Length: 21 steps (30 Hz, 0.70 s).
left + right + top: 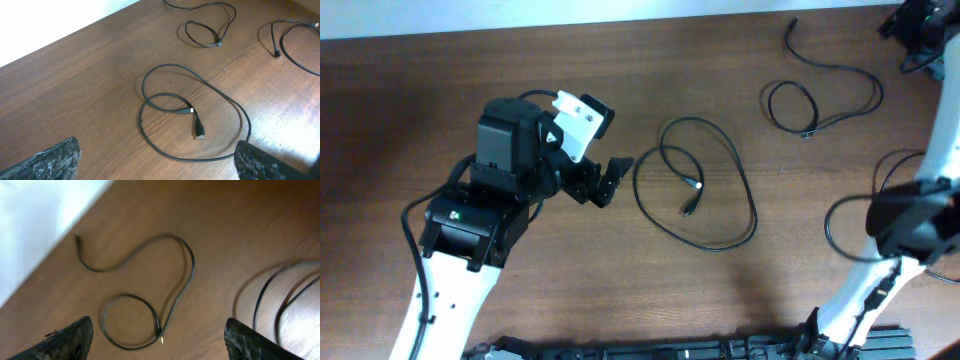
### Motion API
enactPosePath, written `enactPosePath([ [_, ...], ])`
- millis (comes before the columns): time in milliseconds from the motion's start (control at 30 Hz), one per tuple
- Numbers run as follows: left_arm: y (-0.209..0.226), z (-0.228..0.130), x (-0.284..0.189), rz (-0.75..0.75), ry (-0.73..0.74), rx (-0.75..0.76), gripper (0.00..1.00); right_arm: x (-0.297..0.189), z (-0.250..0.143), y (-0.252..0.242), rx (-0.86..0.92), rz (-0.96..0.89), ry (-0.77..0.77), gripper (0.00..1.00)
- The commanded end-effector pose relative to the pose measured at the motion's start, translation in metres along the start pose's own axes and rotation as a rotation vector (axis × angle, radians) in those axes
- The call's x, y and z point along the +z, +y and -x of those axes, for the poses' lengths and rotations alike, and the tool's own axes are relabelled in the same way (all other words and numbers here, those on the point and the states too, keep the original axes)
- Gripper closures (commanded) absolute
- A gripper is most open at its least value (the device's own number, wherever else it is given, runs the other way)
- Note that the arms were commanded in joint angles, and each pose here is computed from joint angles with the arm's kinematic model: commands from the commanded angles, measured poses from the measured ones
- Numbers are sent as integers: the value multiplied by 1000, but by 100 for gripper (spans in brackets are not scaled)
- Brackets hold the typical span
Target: Untangle cables
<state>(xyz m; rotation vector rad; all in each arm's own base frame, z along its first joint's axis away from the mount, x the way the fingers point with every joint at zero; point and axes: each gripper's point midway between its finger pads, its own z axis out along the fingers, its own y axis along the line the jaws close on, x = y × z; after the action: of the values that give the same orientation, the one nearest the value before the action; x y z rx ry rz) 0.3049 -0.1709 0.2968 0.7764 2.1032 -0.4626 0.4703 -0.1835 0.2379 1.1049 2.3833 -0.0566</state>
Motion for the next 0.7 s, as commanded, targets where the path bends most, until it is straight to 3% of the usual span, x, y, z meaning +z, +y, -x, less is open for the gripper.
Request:
enactPosePath([
  [0, -3, 6, -6, -8, -24, 1, 1, 55, -25, -2, 59, -64, 120, 18],
  [233, -3, 6, -6, -8, -24, 1, 1, 127, -62, -11, 40, -147, 262, 18],
  [667, -3, 6, -6, -8, -24, 1, 1, 192, -107, -24, 14, -230, 392, 18],
])
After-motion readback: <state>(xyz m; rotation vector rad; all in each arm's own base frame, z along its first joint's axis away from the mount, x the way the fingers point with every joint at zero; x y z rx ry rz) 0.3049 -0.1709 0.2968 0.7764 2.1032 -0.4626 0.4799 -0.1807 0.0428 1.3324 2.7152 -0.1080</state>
